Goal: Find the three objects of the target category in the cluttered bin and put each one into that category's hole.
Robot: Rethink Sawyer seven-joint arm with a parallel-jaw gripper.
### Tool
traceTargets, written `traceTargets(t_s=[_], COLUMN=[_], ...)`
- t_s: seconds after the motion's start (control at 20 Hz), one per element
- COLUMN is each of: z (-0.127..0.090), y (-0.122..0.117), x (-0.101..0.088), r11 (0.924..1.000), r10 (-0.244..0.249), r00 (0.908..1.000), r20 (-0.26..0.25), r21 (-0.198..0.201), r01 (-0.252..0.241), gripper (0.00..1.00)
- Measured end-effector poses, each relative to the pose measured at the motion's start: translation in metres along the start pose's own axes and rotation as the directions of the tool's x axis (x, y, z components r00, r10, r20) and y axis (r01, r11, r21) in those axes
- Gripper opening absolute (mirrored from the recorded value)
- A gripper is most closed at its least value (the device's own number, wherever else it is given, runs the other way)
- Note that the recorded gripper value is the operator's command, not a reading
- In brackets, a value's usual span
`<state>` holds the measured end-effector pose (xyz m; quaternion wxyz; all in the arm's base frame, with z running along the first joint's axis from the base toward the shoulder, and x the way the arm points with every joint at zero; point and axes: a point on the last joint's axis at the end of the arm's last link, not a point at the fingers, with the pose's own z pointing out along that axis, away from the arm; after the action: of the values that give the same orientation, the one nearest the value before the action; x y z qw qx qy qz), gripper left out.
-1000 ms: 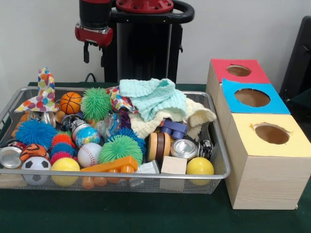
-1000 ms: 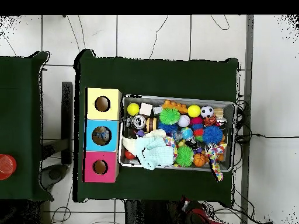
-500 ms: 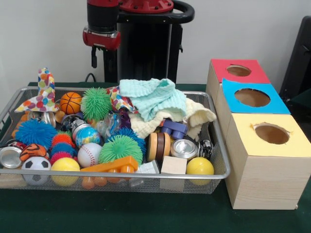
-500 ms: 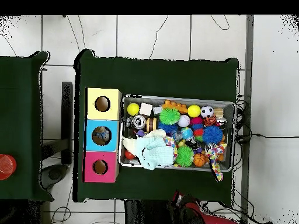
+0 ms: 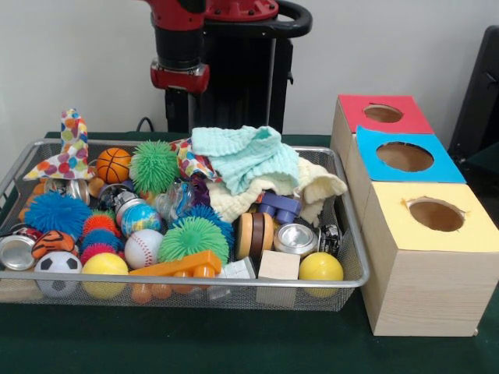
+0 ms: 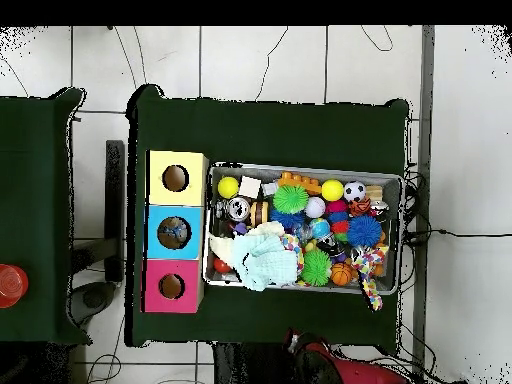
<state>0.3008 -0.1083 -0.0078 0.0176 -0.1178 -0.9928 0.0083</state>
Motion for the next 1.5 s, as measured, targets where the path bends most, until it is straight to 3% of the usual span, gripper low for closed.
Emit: traceTargets(t_s=[0.35, 0.75, 1.2, 1.5], z=[0.022, 0.03, 0.021, 0.0], y=[0.009, 0.015, 0.017, 0.019], x=[0.006, 0.006, -0.01, -0.029], r11=[0.9982, 0.9945, 0.9944, 0.9967], r10=[0.055, 0.099, 0.104, 0.081], r00=[0.9972, 0.9926, 0.9939, 0.9966], r20=[-0.051, -0.071, -0.035, 0.018], r21=[-0.021, -0.028, -0.017, 0.007], r01=[-0.056, -0.101, -0.105, -0.081], gripper=[1.0, 1.0, 1.0, 1.0])
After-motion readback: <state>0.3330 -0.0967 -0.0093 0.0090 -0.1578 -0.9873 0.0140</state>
